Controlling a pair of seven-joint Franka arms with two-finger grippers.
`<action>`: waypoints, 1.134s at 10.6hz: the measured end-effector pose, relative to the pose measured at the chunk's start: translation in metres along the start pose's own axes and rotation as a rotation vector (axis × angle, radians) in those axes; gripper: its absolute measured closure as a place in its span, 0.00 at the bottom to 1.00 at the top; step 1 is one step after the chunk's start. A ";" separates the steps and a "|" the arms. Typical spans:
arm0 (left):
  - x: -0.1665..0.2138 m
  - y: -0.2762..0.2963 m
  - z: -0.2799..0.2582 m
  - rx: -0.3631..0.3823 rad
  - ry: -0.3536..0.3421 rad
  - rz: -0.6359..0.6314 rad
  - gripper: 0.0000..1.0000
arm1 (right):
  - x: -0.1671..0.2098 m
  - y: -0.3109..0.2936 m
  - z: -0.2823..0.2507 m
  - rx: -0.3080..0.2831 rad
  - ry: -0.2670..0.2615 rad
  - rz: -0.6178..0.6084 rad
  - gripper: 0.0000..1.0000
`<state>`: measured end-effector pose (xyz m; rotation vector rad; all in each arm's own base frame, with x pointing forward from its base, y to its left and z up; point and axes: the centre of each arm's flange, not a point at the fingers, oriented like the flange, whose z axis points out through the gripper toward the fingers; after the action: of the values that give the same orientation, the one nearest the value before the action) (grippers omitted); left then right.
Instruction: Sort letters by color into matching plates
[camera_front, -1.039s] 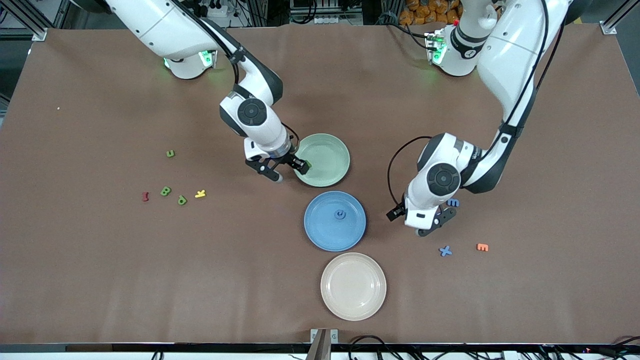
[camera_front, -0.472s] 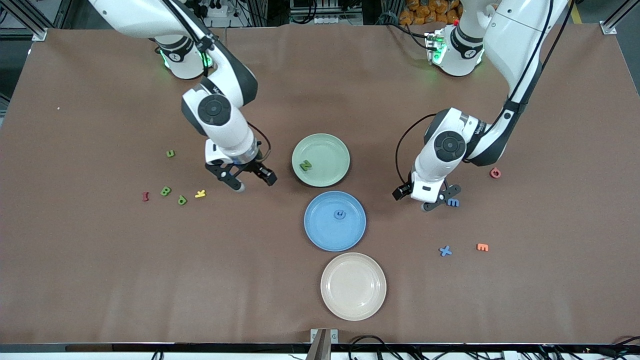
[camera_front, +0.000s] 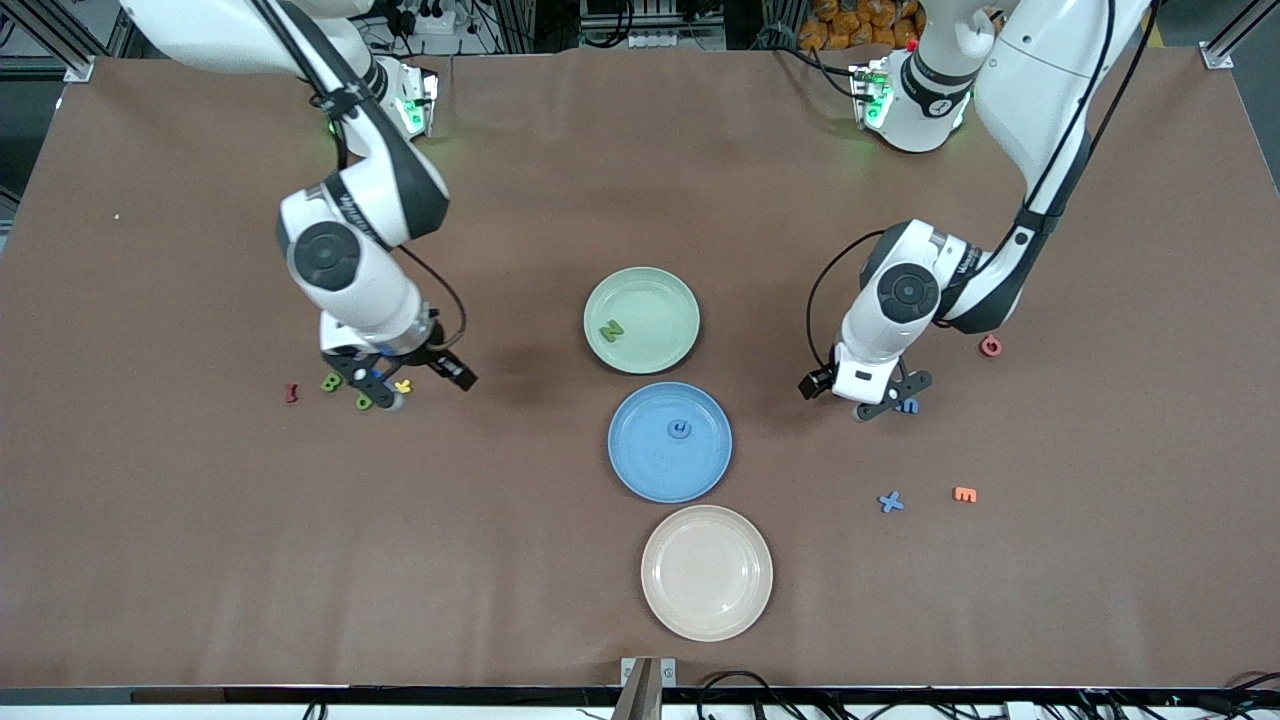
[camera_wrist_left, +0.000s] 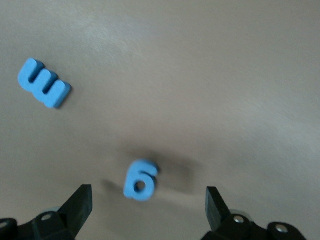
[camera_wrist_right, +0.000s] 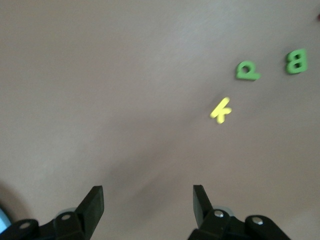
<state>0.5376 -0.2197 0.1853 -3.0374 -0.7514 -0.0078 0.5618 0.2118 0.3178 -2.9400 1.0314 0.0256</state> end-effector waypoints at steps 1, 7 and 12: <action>0.005 -0.005 0.006 0.000 -0.004 -0.007 0.00 | 0.022 0.016 -0.006 0.002 -0.015 0.025 0.19; 0.010 -0.012 0.018 0.007 -0.018 -0.023 0.00 | 0.075 0.079 0.013 -0.054 -0.036 0.038 0.21; 0.010 -0.013 0.019 0.007 -0.020 -0.025 0.00 | 0.095 0.093 0.043 -0.044 -0.033 0.027 0.23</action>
<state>0.5408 -0.2031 0.1666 -3.0260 -0.7885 0.0244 0.5777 0.0811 0.2705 -2.9535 1.0804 0.0977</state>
